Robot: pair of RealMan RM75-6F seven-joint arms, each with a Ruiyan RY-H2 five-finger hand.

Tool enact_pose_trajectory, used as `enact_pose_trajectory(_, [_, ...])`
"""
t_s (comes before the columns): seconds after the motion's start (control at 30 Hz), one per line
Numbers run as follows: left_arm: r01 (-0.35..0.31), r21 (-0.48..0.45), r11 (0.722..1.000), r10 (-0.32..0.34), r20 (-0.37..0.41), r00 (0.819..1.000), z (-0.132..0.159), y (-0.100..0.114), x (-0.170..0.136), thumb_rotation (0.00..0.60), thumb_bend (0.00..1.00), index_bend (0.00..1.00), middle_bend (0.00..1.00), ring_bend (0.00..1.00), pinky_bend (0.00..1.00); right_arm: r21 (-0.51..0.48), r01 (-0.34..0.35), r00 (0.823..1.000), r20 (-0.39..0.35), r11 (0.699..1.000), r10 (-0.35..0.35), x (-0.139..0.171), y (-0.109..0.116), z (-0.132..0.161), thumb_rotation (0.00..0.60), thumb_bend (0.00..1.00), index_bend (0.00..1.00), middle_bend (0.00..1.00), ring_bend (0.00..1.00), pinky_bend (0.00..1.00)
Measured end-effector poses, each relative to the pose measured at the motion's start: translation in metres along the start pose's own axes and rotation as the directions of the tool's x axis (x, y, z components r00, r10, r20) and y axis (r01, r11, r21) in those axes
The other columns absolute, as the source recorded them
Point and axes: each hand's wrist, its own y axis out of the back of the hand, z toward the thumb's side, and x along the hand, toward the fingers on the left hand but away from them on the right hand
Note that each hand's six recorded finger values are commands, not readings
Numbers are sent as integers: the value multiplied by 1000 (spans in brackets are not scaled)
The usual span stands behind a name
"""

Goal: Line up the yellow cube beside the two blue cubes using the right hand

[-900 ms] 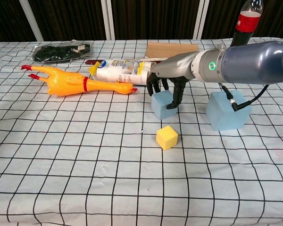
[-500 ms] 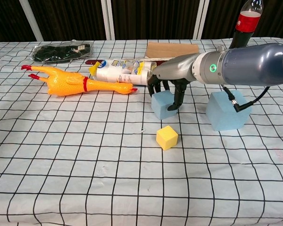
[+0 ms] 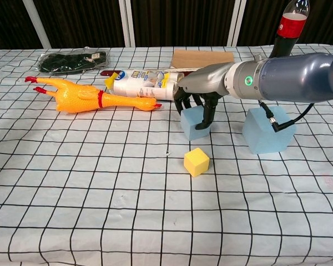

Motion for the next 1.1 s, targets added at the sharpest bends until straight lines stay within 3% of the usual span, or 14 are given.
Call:
enact_pose_trajectory(0.3, [10,2,1000,-10,-1,1000,0,-3,1,600,39,201,103,0,0,-60,-15,1000,12,998,16,10,6,-6,600,403,531,508,509,133])
enact_pose_trajectory(0.7, [22,-11,1000,-22,2,1000,-1,-4,2,600,40,202,103,0,0,-241,-91,986,111,966,120,38,10,-25,600,397,564,515,520,133])
enact_pose_trajectory(0.83, [21,-11,1000,-21,2,1000,-1,-3,2,600,39,202,103,0,0,-272,-80,987,110,959,114,44,12,-27,600,397,574,509,525,132])
enact_pose_trajectory(1.1, [15,-4,1000,-15,-3,1000,-1,-3,1,600,39,203,103,0,0,-242,-15,996,86,970,37,53,10,-30,600,395,581,502,521,132])
